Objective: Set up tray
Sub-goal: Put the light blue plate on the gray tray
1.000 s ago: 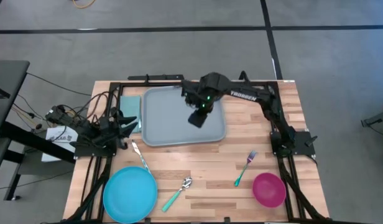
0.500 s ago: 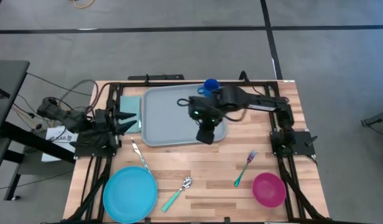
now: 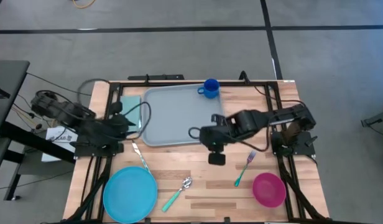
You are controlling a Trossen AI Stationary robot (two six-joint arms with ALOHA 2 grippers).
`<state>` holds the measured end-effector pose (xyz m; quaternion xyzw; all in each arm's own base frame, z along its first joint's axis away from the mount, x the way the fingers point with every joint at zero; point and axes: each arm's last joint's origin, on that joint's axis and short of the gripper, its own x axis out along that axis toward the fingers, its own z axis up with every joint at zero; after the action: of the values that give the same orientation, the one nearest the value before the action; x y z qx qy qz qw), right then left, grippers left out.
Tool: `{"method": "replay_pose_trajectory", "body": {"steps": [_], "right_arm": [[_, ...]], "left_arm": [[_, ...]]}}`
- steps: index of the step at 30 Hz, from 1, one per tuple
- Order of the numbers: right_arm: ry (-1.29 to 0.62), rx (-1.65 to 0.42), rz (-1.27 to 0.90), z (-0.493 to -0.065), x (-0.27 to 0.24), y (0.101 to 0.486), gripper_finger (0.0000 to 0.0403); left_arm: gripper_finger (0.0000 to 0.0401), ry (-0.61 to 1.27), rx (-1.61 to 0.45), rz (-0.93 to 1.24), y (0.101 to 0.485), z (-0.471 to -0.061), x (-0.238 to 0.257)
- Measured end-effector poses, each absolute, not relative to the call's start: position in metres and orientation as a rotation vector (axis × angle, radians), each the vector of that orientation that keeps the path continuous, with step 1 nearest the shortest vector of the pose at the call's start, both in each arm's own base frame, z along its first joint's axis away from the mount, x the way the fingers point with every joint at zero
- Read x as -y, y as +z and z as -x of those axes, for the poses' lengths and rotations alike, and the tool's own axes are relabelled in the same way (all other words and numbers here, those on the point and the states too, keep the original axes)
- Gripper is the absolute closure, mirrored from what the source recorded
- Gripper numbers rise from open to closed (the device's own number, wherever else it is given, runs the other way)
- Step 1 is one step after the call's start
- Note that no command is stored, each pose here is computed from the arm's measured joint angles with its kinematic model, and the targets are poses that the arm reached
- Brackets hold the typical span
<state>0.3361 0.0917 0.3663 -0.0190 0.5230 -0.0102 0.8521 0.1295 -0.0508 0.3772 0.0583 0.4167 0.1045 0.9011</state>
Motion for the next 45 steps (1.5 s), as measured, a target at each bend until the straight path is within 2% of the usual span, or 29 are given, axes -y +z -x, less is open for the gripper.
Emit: {"method": "replay_pose_trajectory", "body": {"steps": [5,8,11,15,21,31,35,41,45], "right_arm": [[-0.018,-1.066,0.014,-0.310,-0.099,0.336,0.0310],[-0.062,-1.006,-0.017,-0.291,-0.097,0.314,0.0310],[-0.069,-0.866,-0.075,-0.274,-0.097,0.293,0.0310],[0.027,-0.623,-0.130,-0.261,-0.104,0.262,0.0310],[0.140,-0.359,-0.194,-0.252,-0.117,0.225,0.0310],[0.099,-0.353,-0.213,-0.260,-0.109,0.210,0.0310],[0.080,-0.354,-0.220,-0.262,-0.104,0.210,0.0310],[0.071,-0.357,-0.220,-0.263,-0.101,0.210,0.0310],[0.075,-0.361,-0.212,-0.263,-0.102,0.209,0.0310]], "left_arm": [[0.0289,0.142,-1.073,-0.063,0.358,-0.139,0.061],[0.0289,0.098,-1.127,-0.053,0.348,-0.143,0.069],[0.0289,0.083,-1.140,-0.059,0.341,-0.148,0.077],[0.0289,0.075,-1.162,-0.057,0.321,-0.156,0.089],[0.0289,-0.045,-1.248,-0.051,0.281,-0.159,0.113],[0.0289,-0.052,-1.321,-0.135,0.232,-0.165,0.127],[0.0289,-0.130,-1.329,-0.190,0.209,-0.169,0.131],[0.0289,-0.156,-1.347,-0.254,0.195,-0.172,0.128],[0.0289,-0.164,-1.329,-0.197,0.188,-0.177,0.123]]}}
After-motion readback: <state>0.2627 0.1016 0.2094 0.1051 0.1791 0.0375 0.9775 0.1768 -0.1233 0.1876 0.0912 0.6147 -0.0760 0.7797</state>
